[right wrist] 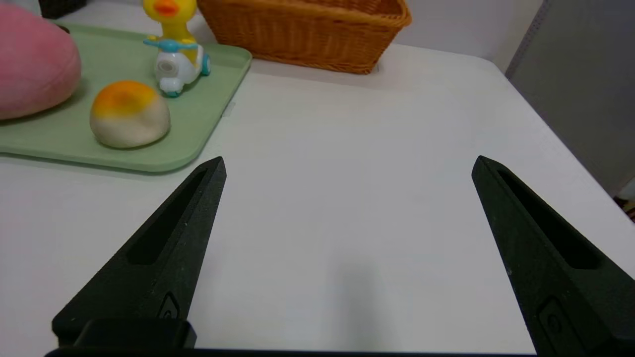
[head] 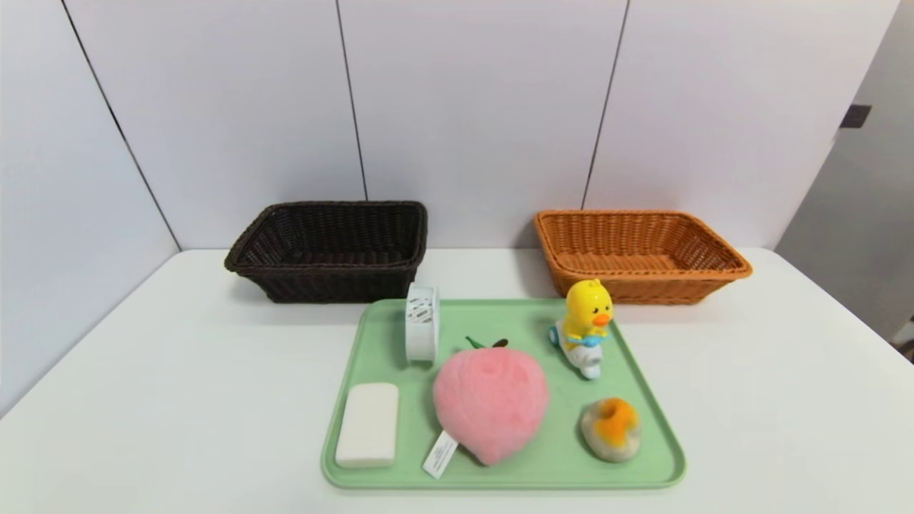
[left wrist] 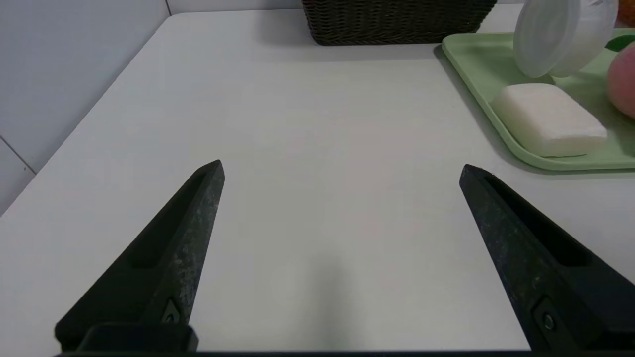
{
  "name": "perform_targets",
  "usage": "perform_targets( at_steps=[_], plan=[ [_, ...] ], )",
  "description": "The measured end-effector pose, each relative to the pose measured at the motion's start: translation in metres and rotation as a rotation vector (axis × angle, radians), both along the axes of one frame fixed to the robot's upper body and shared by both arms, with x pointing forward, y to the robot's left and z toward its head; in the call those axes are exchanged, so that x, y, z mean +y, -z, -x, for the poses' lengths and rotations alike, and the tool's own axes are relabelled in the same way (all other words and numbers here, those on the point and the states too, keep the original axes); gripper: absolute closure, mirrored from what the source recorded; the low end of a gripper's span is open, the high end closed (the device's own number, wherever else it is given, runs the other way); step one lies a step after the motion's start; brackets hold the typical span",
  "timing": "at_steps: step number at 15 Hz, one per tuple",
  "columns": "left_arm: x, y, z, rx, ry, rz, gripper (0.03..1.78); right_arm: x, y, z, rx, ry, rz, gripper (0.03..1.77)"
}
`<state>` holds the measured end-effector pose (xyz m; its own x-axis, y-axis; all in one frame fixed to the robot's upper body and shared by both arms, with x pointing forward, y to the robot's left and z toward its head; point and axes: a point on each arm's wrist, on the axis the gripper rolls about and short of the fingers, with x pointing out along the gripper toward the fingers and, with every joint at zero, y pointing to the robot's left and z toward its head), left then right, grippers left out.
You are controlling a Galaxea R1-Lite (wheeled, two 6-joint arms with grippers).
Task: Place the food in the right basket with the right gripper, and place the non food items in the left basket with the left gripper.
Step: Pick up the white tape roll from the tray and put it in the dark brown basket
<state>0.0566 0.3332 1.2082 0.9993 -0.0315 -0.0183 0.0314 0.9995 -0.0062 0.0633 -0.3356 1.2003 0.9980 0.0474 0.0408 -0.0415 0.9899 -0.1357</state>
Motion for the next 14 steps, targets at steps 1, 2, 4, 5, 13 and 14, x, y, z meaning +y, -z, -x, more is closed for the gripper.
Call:
perform_targets(
  at_steps=[1,2,4,5,13,14],
  plan=[
    [0.000,-0.009,0.005,0.024,0.021,0.004,0.12,0.000,-0.013,0.004,-0.019,-0.002,-0.002,0.09],
    [-0.001,-0.017,0.008,0.051,0.039,0.009,0.12,0.000,-0.025,0.006,-0.022,-0.004,-0.002,0.09],
    [-0.001,-0.035,0.006,0.105,0.045,0.012,0.12,0.000,-0.047,0.005,0.008,-0.008,-0.003,0.09],
    [-0.001,-0.046,0.003,0.123,0.041,0.012,0.12,0.000,-0.056,0.001,0.027,-0.007,-0.005,0.09],
    [-0.001,-0.128,-0.074,0.336,0.022,-0.075,0.12,-0.002,-0.140,-0.071,0.306,0.122,0.006,0.09],
    [-0.001,-0.136,-0.085,0.355,0.023,-0.072,0.12,-0.002,-0.146,-0.082,0.344,0.128,0.009,0.09]
  ],
)
